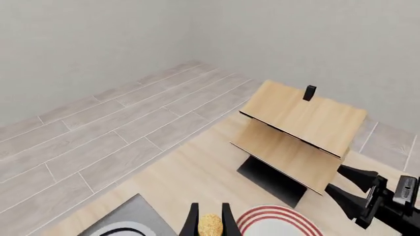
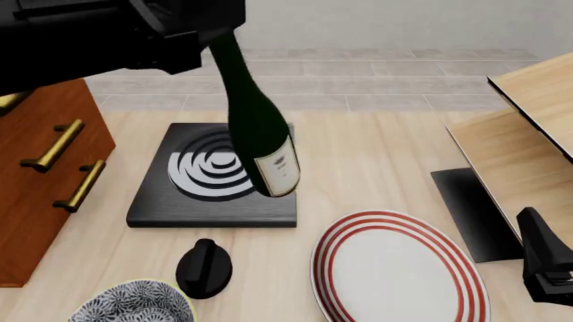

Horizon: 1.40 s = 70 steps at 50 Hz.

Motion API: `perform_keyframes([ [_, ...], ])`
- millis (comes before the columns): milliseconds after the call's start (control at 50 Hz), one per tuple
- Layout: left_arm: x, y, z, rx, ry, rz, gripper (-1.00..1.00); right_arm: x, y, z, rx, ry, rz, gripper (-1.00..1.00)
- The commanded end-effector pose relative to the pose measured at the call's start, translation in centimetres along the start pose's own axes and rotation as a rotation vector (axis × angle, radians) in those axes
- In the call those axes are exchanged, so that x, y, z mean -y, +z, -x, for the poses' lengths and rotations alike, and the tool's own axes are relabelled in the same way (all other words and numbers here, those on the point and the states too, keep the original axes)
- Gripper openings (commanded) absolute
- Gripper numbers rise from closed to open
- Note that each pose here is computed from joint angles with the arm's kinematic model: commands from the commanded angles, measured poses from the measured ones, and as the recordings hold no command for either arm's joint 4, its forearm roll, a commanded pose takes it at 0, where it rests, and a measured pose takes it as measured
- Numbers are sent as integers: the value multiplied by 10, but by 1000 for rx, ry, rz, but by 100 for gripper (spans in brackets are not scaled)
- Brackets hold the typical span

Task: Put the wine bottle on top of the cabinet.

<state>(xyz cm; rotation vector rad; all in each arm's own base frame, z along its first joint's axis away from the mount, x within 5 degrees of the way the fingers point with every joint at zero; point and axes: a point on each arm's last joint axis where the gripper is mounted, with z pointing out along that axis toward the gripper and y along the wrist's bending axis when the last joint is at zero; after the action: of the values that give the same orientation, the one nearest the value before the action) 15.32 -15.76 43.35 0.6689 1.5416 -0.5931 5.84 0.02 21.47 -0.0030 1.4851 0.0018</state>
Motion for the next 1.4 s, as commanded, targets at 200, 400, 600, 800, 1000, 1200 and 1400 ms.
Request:
perform_keyframes([
  [200,-2,-43,14,-1,35,10,-100,0,0,0,0,0,0,100],
  [400,-2,-64,23,-25,45,9,-100,0,0,0,0,0,0,100],
  [600,-5,-86,40,-57,62,28,-100,0,0,0,0,0,0,100],
  [800,-9,-105,62,-65,52,60,-100,0,0,0,0,0,0,100],
  [1000,-12,-118,75,-98,76,93,-100,0,0,0,0,0,0,100],
  [1200,-17,-136,100,-94,89,161,-100,0,0,0,0,0,0,100],
  [1400,-22,-150,127,-102,133,230,-100,0,0,0,0,0,0,100],
])
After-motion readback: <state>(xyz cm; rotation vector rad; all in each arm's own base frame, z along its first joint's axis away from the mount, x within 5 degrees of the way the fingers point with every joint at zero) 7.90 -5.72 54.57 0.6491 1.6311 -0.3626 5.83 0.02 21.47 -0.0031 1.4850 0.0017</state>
